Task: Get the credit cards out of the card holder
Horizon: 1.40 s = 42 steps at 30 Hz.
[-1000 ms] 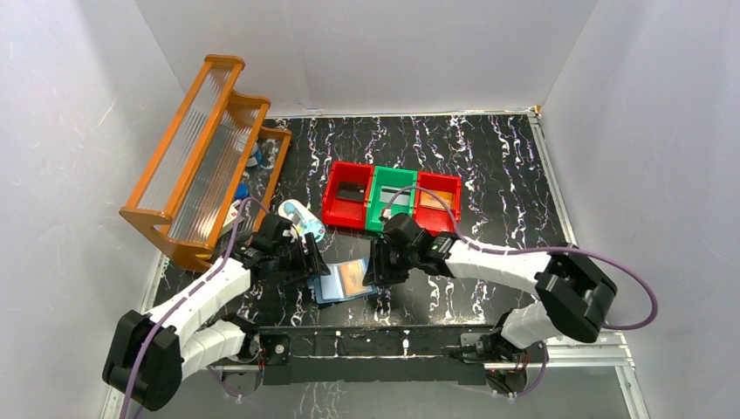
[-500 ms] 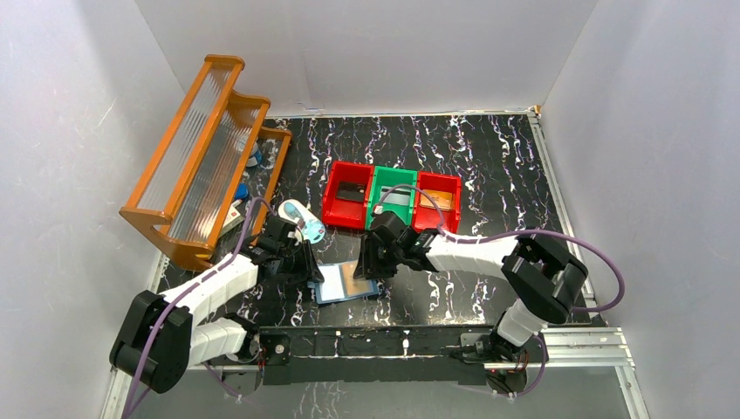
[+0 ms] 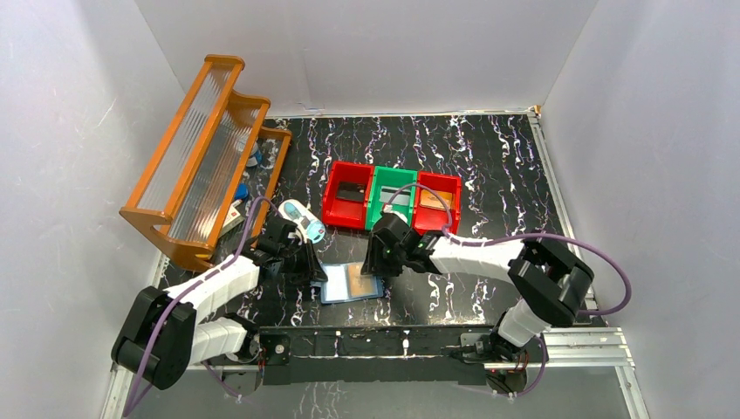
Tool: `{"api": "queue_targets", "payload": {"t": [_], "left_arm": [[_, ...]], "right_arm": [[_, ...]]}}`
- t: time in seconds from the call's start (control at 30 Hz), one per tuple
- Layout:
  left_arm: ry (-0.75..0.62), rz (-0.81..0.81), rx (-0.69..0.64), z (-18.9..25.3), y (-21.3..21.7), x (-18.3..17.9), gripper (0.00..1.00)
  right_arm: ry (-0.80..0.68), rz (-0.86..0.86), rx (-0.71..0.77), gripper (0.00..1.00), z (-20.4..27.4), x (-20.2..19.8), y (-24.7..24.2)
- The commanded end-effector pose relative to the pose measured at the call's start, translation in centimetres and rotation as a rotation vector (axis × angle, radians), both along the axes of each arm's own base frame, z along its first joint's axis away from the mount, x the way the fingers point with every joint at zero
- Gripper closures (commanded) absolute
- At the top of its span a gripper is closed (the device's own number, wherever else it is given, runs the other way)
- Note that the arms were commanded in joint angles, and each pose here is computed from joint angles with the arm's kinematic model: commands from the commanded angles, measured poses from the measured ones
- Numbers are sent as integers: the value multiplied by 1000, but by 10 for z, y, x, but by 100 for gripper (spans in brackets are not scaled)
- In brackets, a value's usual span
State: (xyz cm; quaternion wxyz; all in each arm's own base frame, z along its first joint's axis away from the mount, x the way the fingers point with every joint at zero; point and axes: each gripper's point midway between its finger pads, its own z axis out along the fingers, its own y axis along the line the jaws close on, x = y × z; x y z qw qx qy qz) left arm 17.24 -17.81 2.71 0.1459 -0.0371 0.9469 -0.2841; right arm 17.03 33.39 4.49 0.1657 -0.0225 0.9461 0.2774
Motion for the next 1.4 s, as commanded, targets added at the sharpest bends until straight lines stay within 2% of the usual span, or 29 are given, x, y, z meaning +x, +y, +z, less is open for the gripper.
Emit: {"api": "queue_targets", "payload": {"t": [0.0,0.27,0.37,0.43,0.53,0.6,0.77,0.9,1.37], "left_arm": [[23,-35,-14,-3,-2,-8,94],[32,-44,-15,-5,-3,-9,94],[29,-47,-22,-4,-4,-9,94],[26,-48,-23,-3,-4,-9,94],[26,-53,-26,-2,-5,-9,95],[24,-51,-30,-1,-5,-9,96],[17,-48,-37,1,-5,-10,95],[14,-58,-47,3,-8,-10,95],[13,-66,-54,4,-10,-13,95]], "right_arm": [[-48,-60,-13,54,9,5,-11],[-16,-8,-3,58,2,-2,-1],[-23,-3,15,63,7,-2,1],[-25,0,-5,61,10,-2,-1],[-55,-26,-76,51,16,2,-11],[-86,-48,-96,50,24,7,-17],[-86,8,-17,52,40,0,-5],[-45,61,39,54,33,-10,13],[-6,-28,-43,54,-2,-15,-7]]}}
